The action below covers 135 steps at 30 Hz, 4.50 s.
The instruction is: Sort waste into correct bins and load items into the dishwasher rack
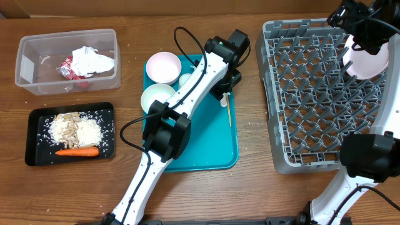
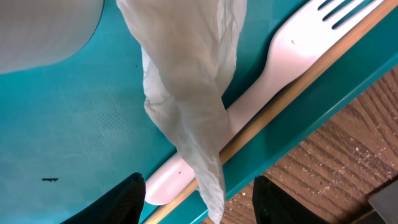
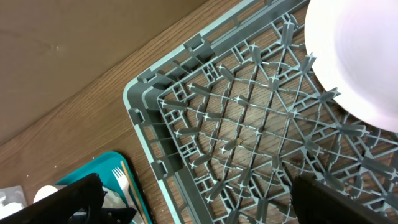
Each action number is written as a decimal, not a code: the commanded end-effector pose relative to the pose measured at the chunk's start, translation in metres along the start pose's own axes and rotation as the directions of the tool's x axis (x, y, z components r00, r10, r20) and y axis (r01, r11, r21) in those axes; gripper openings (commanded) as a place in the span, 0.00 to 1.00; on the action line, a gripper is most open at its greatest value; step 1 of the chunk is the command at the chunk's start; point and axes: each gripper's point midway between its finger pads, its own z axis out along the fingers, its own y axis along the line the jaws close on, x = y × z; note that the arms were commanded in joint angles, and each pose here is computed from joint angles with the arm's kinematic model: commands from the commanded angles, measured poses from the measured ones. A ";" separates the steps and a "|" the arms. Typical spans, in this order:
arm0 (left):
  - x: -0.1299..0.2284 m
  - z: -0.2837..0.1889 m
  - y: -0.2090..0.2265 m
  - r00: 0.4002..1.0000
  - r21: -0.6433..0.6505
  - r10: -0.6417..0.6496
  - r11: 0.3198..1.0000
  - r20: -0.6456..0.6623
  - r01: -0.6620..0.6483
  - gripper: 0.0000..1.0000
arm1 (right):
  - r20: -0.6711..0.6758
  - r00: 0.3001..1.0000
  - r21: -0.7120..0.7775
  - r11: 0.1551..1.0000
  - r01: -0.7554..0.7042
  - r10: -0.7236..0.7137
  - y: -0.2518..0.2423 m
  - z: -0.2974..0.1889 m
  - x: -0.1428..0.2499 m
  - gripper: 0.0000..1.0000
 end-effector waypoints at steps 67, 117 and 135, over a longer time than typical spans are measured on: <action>0.000 0.017 0.009 0.995 -0.064 0.060 0.996 0.076 -0.055 0.17 | 0.008 1.000 0.003 1.000 -0.001 0.001 -0.001 0.000 -0.002 1.00; -0.289 -0.286 0.139 0.765 0.110 -0.054 0.994 0.642 -0.023 0.04 | 0.008 1.000 0.003 1.000 -0.001 0.001 -0.001 0.000 -0.002 1.00; -0.322 -0.228 0.250 0.919 -0.011 -0.135 0.989 0.371 0.149 1.00 | 0.008 1.000 0.003 1.000 -0.001 0.001 -0.001 0.000 -0.002 1.00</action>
